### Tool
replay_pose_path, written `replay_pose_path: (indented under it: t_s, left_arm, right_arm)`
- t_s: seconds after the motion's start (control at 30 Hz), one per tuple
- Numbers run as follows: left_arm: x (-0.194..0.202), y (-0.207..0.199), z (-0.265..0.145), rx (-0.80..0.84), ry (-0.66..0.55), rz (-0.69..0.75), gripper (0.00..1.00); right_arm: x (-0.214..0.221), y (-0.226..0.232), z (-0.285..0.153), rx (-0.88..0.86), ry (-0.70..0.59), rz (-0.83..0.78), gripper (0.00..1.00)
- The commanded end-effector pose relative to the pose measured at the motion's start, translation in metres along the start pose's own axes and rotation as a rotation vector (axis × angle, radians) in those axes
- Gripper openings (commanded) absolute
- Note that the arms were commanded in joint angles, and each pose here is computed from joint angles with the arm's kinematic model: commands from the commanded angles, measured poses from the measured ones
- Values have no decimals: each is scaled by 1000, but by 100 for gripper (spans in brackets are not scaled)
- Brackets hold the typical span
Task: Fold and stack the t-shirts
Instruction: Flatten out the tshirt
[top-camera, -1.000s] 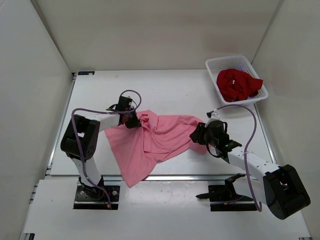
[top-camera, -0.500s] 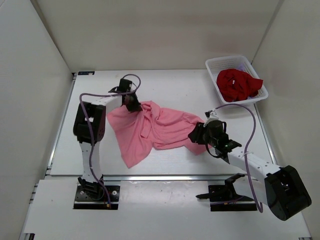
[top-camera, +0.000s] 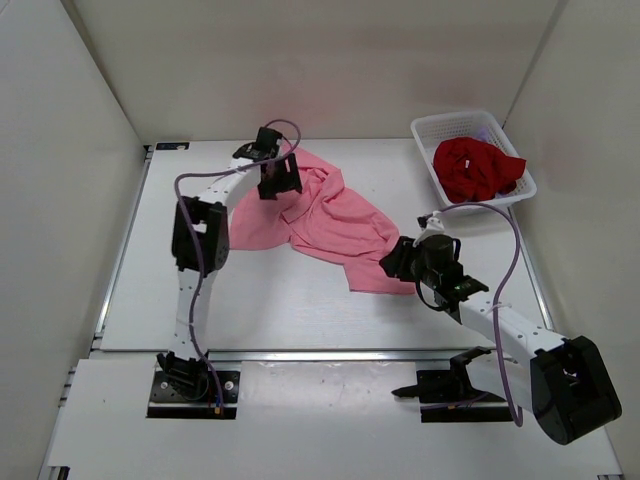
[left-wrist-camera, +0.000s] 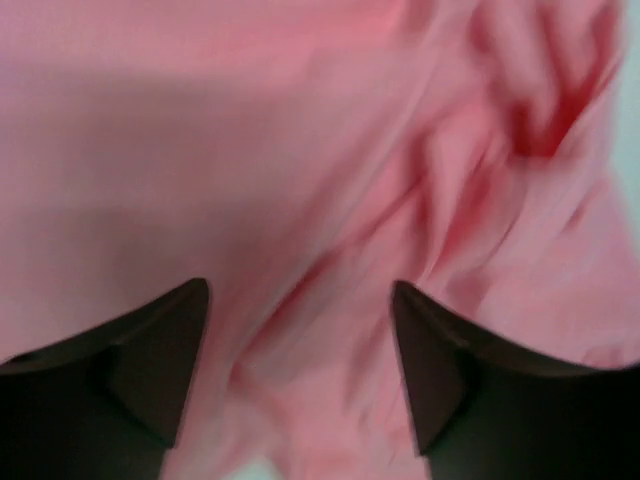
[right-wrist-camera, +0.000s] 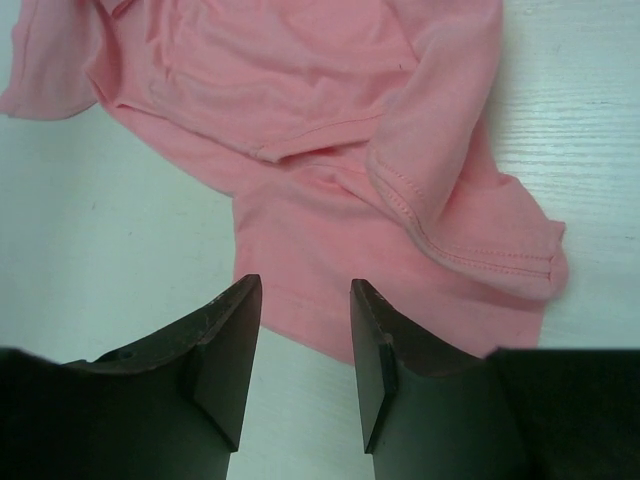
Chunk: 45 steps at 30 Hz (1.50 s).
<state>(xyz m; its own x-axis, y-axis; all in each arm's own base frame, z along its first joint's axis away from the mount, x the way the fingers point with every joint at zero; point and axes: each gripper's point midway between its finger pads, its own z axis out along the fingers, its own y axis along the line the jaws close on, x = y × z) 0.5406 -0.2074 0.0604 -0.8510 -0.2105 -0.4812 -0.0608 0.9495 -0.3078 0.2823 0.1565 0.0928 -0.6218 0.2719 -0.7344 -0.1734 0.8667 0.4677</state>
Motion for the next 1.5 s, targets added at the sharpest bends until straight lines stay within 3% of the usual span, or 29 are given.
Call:
replay_pose_path:
  t_s: [0.0, 0.03, 0.1, 0.17, 0.2, 0.23, 0.33, 0.4, 0.47, 0.73, 0.93, 1.1, 1.47]
  left_arm:
    - [-30, 3, -103, 96, -252, -16, 92]
    - [-14, 24, -97, 113, -234, -92, 92]
    - [6, 49, -125, 155, -269, -181, 88]
    - [23, 69, -135, 128, -311, -230, 44]
    - [27, 76, -143, 109, -322, -238, 30]
    - [47, 95, -136, 54, -299, -263, 29]
    - [82, 138, -133, 28, -299, -416, 29]
    - [107, 169, -131, 18, -305, -577, 32]
    - [108, 185, -131, 32, -340, -647, 41]
    - [118, 191, -110, 4, -324, -711, 55]
    - [130, 183, -92, -3, -276, -729, 46]
    - [131, 179, -85, -4, -269, -725, 46]
    - [120, 184, -83, 3, -312, -734, 22]
  right_arm:
    - [-16, 15, 1, -60, -43, -15, 38]
    - [-13, 18, 1, -70, -35, -23, 38]
    - [-7, 17, 1, -73, -26, -27, 38]
    - [-3, 21, 0, -88, -20, -37, 37]
    - [0, 24, -1, -101, -11, -36, 37]
    - [3, 22, -1, -97, -1, -33, 37]
    - [11, 20, -3, -91, 19, -45, 37]
    - [12, 23, -6, -112, 20, -40, 37]
    - [15, 23, -8, -117, 30, -43, 36]
    - [23, 22, -8, -119, 51, -39, 37]
    - [18, 21, -8, -123, 40, -37, 36]
    - [20, 19, -5, -115, 47, -29, 37]
    - [19, 11, -10, -89, 25, -4, 37]
